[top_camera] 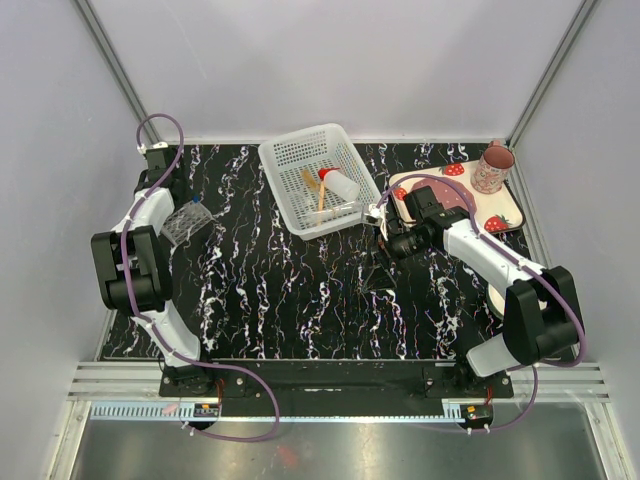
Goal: Organize the chemistry lab equipment
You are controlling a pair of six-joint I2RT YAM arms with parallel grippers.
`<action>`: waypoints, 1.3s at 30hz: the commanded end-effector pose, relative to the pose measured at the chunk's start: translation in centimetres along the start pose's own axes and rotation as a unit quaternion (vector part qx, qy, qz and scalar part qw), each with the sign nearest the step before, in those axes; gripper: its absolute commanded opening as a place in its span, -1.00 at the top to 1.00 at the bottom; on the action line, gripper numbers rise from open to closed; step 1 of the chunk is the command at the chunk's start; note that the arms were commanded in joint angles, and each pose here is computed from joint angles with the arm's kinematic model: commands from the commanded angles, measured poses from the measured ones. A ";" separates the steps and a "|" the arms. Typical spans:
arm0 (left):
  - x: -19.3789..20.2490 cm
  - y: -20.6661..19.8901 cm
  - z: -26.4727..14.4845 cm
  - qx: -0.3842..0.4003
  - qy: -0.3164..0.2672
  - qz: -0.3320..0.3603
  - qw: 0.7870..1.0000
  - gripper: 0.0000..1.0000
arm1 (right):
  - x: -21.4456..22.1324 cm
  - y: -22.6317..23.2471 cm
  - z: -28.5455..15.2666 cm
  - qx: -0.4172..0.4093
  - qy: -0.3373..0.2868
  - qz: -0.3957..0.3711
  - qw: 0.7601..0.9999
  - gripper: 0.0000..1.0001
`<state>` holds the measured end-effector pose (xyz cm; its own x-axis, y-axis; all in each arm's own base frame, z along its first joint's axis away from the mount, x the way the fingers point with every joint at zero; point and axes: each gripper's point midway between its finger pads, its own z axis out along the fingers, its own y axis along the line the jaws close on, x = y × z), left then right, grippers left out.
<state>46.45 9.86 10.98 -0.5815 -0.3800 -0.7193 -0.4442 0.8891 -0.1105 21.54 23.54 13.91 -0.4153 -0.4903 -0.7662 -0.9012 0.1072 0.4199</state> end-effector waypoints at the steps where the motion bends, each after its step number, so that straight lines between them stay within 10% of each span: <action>1: -1.3 0.0 -0.9 0.002 -0.023 -0.008 1.000 0.69 | -0.7 -0.1 -0.2 0.000 -0.003 -0.016 1.000 -0.99; 39: 0.3 0.3 -0.5 0.000 -0.009 -0.005 1.000 0.39 | -0.5 -0.2 -0.1 0.000 0.000 -0.014 1.000 -0.99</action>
<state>45.34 9.61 10.45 -0.5917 -0.3864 -0.7075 -0.4480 0.8872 -0.1098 21.26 23.41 13.52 -0.4303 -0.4997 -0.7517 -0.8922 0.1087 0.4384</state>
